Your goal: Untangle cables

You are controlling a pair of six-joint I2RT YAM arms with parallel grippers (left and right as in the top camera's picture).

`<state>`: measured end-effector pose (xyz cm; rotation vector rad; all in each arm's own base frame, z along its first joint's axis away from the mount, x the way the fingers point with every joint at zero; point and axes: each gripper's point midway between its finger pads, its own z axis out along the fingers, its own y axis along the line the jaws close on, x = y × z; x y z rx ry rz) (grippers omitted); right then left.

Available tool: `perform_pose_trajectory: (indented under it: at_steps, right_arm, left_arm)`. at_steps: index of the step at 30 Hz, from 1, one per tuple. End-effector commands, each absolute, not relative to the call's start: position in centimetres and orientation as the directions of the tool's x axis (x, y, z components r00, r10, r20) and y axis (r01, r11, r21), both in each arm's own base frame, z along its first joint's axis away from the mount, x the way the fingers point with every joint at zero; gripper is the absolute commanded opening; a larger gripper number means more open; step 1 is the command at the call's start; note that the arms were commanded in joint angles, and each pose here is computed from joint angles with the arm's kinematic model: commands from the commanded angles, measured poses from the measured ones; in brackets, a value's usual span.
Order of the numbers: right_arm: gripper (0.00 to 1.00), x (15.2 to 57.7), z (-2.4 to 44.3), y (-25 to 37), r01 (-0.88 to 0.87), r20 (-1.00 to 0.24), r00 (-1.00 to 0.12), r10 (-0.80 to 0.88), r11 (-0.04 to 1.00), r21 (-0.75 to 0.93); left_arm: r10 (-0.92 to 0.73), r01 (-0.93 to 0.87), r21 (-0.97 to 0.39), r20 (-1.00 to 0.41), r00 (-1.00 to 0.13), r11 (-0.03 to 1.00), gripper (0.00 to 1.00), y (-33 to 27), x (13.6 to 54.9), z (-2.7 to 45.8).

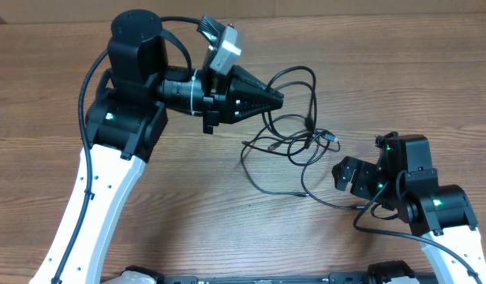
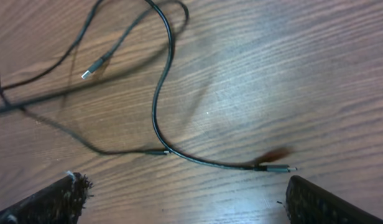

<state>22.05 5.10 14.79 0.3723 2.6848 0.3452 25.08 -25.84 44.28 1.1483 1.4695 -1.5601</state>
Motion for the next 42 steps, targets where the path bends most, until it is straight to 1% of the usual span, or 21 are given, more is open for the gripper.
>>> perform_pose_trajectory:
  at_steps: [1, 2, 4, 5, 6, 7, 8, 10, 13, 16, 19, 21, 25, 29, 31, 32, 33, 34, 36, 41, 42]
  right_arm:
    - [1.00, 22.4, 15.2, 5.2, 0.208, -0.371, -0.872, 0.320, 0.927, 0.312]
    - [1.00, 22.4, 15.2, 5.3, 0.205, -0.369, -0.873, 0.320, 0.926, 0.317]
    - [1.00, 22.4, 15.2, 5.4, 0.202, -0.365, -0.875, 0.319, 0.925, 0.323]
    - [1.00, 22.4, 15.2, 5.5, 0.201, -0.364, -0.875, 0.319, 0.924, 0.325]
    - [1.00, 22.4, 15.2, 5.5, 0.201, -0.364, -0.875, 0.319, 0.924, 0.326]
    - [1.00, 22.4, 15.2, 5.5, 0.201, -0.364, -0.875, 0.318, 0.924, 0.325]
    - [1.00, 22.4, 15.2, 5.5, 0.201, -0.364, -0.875, 0.318, 0.924, 0.326]
    - [1.00, 22.4, 15.2, 5.5, 0.200, -0.365, -0.875, 0.318, 0.924, 0.326]
    - [1.00, 22.4, 15.2, 5.5, 0.200, -0.366, -0.874, 0.319, 0.924, 0.327]
    - [1.00, 22.4, 15.2, 5.5, 0.200, -0.366, -0.874, 0.319, 0.924, 0.327]
    - [1.00, 22.4, 15.2, 5.5, 0.201, -0.364, -0.875, 0.319, 0.924, 0.326]
    - [1.00, 22.2, 15.1, 5.5, 0.203, -0.358, -0.878, 0.318, 0.924, 0.324]
    - [1.00, 22.1, 15.0, 5.5, 0.205, -0.353, -0.880, 0.318, 0.924, 0.322]
    - [1.00, 22.2, 15.1, 5.4, 0.205, -0.356, -0.878, 0.318, 0.924, 0.322]
    - [1.00, 22.3, 15.0, 5.0, 0.226, -0.362, -0.871, 0.333, 0.925, 0.307]
    - [1.00, 22.3, 15.0, 4.6, 0.259, -0.362, -0.860, 0.360, 0.919, 0.299]
    - [1.00, 22.5, 14.9, 3.5, 0.346, -0.368, -0.824, 0.431, 0.897, 0.274]
    - [1.00, 22.5, 14.9, 2.9, 0.383, -0.374, -0.805, 0.460, 0.885, 0.265]
    - [1.00, 22.8, 14.9, 2.0, 0.454, -0.380, -0.761, 0.526, 0.850, 0.268]
    - [1.00, 23.1, 15.1, -0.3, 0.536, -0.385, -0.699, 0.603, 0.798, 0.276]
    - [1.00, 23.1, 15.0, -0.7, 0.548, -0.385, -0.691, 0.612, 0.790, 0.274]
  left_arm:
    - [0.070, 0.905, -0.421, -0.903, -0.425, 0.062, 0.06, -25.5, 27.1, 43.6]
    - [0.078, 0.881, -0.439, -0.886, -0.457, 0.174, 0.06, -25.2, 28.6, 42.0]
    - [0.105, 0.769, -0.445, -0.832, -0.544, 0.458, 0.12, -23.4, 31.9, 37.6]
    - [0.109, 0.651, -0.421, -0.783, -0.612, 0.632, 0.23, -21.5, 33.8, 34.7]
    - [0.095, 0.506, -0.376, -0.724, -0.683, 0.776, 0.31, -19.1, 35.0, 31.9]
    - [0.073, 0.399, -0.338, -0.679, -0.731, 0.852, 0.45, -17.4, 35.6, 29.9]
    - [-0.006, 0.162, -0.241, -0.572, -0.820, 0.957, 0.98, -13.6, 35.8, 26.1]
    - [-0.052, 0.016, -0.140, -0.470, -0.881, 0.990, 1.00, -11.0, 35.0, 23.0]
    - [-0.045, -0.023, -0.067, -0.341, -0.939, 0.998, 1.00, -10.0, 33.8, 19.8]
    - [-0.033, -0.015, -0.078, -0.236, -0.971, 0.997, 1.00, -10.7, 33.1, 17.5]
    - [-0.005, 0.017, -0.187, -0.116, -0.993, 0.982, 1.00, -13.6, 32.4, 15.1]
    - [0.045, 0.062, -0.238, -0.075, -0.996, 0.969, 1.00, -15.2, 32.1, 14.1]
    - [0.233, 0.233, -0.374, -0.045, -0.971, 0.898, 1.00, -19.2, 30.8, 13.1]
    - [0.466, 0.451, -0.429, -0.076, -0.881, 0.783, 1.00, -22.7, 28.8, 12.1]
    - [0.601, 0.579, -0.428, -0.099, -0.793, 0.694, 1.00, -24.7, 27.1, 11.4]
    - [0.656, 0.632, -0.440, -0.122, -0.745, 0.637, 1.00, -25.7, 26.3, 11.4]
    - [0.736, 0.712, -0.461, -0.168, -0.656, 0.530, 1.00, -27.2, 24.9, 11.6]
    - [0.764, 0.741, -0.460, -0.183, -0.618, 0.489, 1.00, -27.8, 24.2, 11.7]
    - [0.812, 0.791, -0.420, -0.184, -0.554, 0.444, 1.00, -28.4, 23.3, 11.3]
    - [0.850, 0.831, -0.350, -0.149, -0.506, 0.433, 1.00, -28.4, 22.5, 10.4]
    - [0.851, 0.831, -0.351, -0.146, -0.504, 0.431, 0.98, -28.4, 22.3, 10.3]
